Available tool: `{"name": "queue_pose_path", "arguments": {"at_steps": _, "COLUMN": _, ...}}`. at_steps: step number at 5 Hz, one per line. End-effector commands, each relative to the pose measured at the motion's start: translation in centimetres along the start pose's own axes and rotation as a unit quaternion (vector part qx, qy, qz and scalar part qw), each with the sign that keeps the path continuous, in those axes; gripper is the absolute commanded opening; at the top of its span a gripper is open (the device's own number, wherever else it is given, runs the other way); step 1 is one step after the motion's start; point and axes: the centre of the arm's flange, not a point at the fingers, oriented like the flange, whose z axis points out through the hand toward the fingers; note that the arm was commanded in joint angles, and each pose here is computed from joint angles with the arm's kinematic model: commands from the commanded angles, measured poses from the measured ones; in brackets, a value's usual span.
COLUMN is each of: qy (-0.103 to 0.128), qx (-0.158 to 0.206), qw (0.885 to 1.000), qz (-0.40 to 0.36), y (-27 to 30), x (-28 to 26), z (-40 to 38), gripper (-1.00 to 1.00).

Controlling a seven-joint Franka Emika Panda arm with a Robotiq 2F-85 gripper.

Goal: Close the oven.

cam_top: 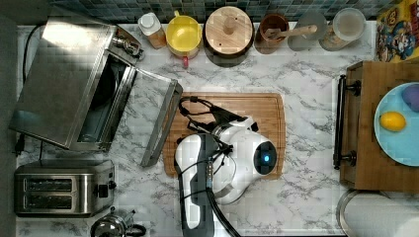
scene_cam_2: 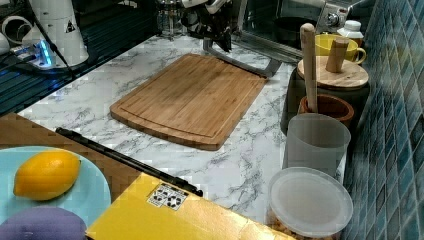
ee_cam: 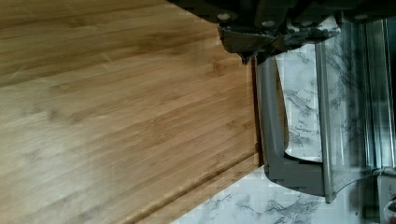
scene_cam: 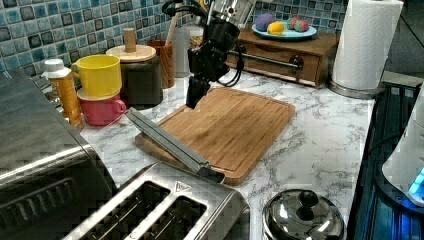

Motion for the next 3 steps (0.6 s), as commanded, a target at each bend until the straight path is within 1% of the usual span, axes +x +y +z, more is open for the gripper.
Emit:
{"name": "queue_pose_path", "arguments": {"at_steps": 1, "qy": -0.011, "qx": 0.052, "qw": 0.995, "qz": -0.08, "y": -7.9, "x": -0.9, "z": 2.1, "gripper": -1.0}}
{"name": "queue_pose_path", "arguments": {"at_steps": 2, "qy": -0.006, "qx": 0.055, "qw": 0.996, "qz": -0.074, "y": -9.2, "x": -0.5, "z": 2.6, "gripper": -1.0}}
{"name": "queue_pose_path", "arguments": {"at_steps": 3, "qy": -0.019, "qx": 0.017, "qw": 0.997, "qz": -0.068, "y": -9.3, "x": -0.5, "z": 5.9, "gripper": -1.0}}
